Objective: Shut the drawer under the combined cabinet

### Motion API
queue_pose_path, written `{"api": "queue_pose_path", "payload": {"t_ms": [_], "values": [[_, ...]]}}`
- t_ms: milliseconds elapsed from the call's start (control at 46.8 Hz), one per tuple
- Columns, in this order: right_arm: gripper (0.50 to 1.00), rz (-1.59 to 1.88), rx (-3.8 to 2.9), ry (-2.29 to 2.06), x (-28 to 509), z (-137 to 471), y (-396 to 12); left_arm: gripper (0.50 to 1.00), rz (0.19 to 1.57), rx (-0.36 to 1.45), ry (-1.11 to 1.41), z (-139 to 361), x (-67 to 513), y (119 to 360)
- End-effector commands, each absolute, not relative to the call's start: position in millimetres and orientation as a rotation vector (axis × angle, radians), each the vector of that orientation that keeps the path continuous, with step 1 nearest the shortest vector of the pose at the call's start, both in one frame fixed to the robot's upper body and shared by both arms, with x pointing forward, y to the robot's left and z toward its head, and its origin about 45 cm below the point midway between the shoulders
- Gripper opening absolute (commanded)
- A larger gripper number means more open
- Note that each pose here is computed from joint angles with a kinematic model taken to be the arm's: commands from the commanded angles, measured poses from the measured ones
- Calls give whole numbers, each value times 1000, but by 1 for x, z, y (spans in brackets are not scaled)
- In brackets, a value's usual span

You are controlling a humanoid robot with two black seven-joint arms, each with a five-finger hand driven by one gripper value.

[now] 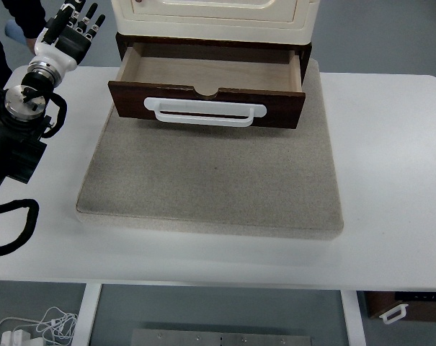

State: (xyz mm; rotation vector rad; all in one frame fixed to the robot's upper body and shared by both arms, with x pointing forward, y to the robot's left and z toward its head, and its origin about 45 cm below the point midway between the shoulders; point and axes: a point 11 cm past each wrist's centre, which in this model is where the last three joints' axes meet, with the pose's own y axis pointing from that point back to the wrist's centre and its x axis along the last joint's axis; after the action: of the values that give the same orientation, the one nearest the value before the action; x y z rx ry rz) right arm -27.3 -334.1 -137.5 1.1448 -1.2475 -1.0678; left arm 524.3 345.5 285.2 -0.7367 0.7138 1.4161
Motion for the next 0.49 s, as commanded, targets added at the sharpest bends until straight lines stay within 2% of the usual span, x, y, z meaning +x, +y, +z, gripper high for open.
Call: {"api": "queue_pose_path", "payload": {"t_ms": [0, 470], "values": [[952, -1069, 1146, -1247, -27, -138, -334, 999, 1418, -737, 711, 286, 524, 347], [952, -1069, 1146, -1247, -27, -138, -334, 996, 1425, -746, 710, 288, 524, 352]]}}
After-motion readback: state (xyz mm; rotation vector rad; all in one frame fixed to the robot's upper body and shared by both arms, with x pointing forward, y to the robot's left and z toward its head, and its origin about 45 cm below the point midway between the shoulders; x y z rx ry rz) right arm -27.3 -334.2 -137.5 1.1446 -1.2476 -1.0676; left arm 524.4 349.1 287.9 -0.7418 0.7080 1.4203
